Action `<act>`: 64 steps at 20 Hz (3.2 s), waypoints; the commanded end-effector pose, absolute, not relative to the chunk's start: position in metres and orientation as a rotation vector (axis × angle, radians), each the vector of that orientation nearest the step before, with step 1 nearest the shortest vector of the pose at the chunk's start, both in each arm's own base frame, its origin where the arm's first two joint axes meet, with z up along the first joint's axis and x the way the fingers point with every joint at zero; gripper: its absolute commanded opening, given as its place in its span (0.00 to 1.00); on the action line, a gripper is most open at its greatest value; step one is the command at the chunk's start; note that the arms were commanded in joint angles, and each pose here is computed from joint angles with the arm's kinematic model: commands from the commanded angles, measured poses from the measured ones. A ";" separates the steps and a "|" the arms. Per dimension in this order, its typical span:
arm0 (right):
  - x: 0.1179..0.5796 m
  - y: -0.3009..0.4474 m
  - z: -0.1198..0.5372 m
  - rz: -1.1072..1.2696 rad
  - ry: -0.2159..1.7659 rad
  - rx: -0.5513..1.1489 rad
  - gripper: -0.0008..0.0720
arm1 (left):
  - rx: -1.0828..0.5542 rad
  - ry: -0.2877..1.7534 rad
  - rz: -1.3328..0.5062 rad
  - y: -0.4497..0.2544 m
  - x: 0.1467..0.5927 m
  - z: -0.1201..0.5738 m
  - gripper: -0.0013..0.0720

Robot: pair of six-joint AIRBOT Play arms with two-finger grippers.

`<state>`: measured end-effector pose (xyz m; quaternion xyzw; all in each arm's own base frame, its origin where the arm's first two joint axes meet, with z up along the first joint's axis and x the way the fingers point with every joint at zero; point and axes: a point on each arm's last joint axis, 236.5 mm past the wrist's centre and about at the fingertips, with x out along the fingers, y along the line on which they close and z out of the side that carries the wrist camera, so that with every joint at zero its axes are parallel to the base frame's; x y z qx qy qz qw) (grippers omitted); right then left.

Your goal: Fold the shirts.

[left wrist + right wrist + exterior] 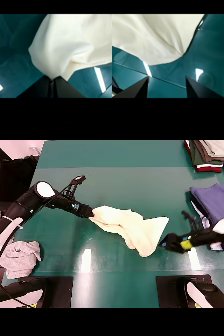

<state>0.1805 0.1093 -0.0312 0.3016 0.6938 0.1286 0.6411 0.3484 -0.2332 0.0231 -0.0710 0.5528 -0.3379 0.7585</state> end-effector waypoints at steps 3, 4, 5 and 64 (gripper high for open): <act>0.173 0.129 -0.070 0.224 1.455 0.903 0.67 | -0.141 1.224 -0.748 -0.232 0.343 0.024 0.05; 0.174 0.128 -0.074 0.211 1.446 0.905 0.67 | -0.141 1.225 -0.749 -0.232 0.342 0.024 0.05; 0.175 0.126 -0.076 0.200 1.438 0.908 0.67 | -0.141 1.228 -0.750 -0.232 0.342 0.024 0.05; 0.435 0.064 0.088 0.315 1.165 0.485 0.04 | -0.007 1.488 -0.594 -0.138 0.355 0.052 0.76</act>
